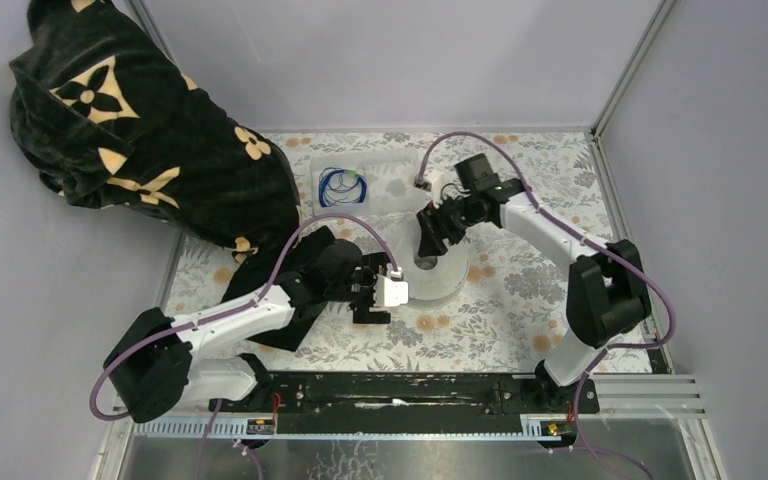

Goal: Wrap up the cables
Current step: Wrap the cable around the cable reel.

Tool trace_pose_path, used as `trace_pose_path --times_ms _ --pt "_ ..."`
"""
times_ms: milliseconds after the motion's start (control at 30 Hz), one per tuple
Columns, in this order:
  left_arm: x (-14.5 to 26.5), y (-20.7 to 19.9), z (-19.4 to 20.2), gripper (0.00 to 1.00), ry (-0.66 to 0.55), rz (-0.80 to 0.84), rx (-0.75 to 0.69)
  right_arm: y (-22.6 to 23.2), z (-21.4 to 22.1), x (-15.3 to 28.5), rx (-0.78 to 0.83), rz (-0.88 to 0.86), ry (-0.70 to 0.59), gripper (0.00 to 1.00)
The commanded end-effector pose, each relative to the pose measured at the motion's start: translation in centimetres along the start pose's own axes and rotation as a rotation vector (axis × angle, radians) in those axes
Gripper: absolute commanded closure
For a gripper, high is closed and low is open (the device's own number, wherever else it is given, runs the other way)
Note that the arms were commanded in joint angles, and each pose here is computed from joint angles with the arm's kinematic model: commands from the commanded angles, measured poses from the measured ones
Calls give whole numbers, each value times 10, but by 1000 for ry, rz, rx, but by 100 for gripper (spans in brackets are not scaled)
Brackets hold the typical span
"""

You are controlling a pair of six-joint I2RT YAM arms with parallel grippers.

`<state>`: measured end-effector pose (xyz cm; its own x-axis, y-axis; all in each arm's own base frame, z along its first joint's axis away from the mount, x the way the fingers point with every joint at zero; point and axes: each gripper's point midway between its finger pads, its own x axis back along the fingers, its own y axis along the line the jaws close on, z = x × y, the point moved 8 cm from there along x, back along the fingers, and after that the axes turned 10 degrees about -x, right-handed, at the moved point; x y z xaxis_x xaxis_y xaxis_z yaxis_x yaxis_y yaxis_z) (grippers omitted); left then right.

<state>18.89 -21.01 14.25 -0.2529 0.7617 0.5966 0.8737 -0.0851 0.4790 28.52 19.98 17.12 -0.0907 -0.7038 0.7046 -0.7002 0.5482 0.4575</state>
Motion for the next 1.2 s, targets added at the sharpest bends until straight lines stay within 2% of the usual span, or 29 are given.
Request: trace_pose_path --times_ms 0,433,867,1167 --pt "-6 13 -21 0 -136 17 -132 3 -9 43 16 7 -108 30" --pt "-42 26 -31 0 -53 83 -328 -14 19 77 -63 55 -219 29" --pt "-61 33 -28 6 -13 74 -360 -19 25 78 -93 19 -229 30" --pt "-69 37 -29 11 -5 8 -393 -21 27 77 -102 18 -227 30"
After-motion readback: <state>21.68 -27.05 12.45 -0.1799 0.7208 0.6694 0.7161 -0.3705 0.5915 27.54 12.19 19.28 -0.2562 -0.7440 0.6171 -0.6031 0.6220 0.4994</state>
